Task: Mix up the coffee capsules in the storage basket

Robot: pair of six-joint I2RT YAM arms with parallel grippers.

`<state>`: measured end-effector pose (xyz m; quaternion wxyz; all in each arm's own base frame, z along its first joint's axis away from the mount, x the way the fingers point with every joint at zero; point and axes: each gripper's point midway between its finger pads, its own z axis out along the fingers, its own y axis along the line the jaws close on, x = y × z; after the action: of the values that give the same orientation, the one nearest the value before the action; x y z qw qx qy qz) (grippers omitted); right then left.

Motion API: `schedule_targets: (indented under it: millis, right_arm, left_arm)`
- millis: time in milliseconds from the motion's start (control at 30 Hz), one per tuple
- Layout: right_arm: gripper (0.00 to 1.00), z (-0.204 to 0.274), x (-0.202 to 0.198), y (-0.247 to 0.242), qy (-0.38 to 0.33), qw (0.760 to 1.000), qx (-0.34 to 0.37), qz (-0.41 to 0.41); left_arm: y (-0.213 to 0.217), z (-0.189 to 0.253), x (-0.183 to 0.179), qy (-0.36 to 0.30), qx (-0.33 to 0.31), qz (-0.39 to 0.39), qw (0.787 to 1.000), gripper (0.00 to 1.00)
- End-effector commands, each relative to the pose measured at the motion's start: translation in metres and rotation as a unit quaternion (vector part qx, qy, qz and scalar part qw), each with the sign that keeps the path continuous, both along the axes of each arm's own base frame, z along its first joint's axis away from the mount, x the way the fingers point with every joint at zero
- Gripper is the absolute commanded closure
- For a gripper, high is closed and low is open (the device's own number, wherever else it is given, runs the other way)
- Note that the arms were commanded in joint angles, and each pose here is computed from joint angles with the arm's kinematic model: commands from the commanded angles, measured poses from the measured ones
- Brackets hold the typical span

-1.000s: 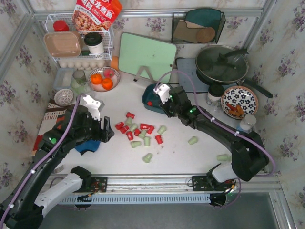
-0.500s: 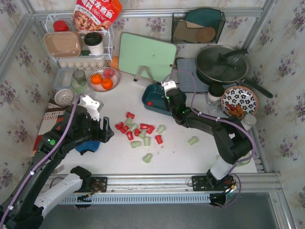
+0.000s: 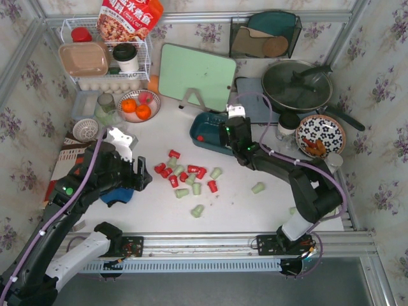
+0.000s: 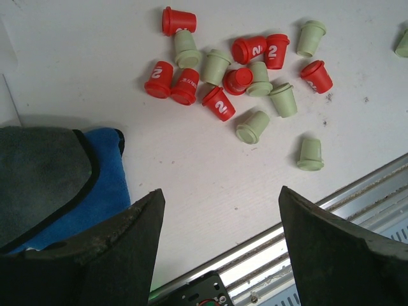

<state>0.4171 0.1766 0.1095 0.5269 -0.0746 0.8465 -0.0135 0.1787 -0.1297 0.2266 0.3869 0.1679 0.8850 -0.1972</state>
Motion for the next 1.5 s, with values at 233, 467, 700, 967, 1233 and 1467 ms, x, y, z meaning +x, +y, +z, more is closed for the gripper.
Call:
schedule_targets:
  millis: [233,467,700,967,1233,1467]
  right_arm:
    - [0.24,0.052,-0.03,-0.053,-0.035,0.975,0.103,-0.194]
    - [0.24,0.039,-0.064,-0.075,0.006,0.955,0.131,-0.267]
    - [0.27,0.017,-0.102,-0.094,0.045,0.931,0.155,-0.329]
    - [0.29,-0.022,-0.142,-0.105,0.114,0.913,0.148,-0.362]
    - [0.31,-0.059,-0.175,-0.099,0.177,0.918,0.114,-0.336]
    - [0.34,-0.073,-0.191,-0.093,0.199,0.914,0.121,-0.331]
  left_arm:
    - [-0.002,0.005,0.002,-0.011,-0.009,-0.003,1.0,0.25]
    - [-0.002,0.005,0.001,-0.012,-0.01,-0.003,1.0,0.25]
    - [-0.002,0.005,0.002,-0.012,-0.01,-0.003,1.0,0.25]
    - [-0.002,0.005,0.002,-0.012,-0.01,-0.002,1.0,0.25]
    - [-0.001,0.004,0.003,-0.011,-0.009,0.0,1.0,0.25]
    - [-0.001,0.004,0.004,-0.01,-0.008,0.003,1.0,0.25]
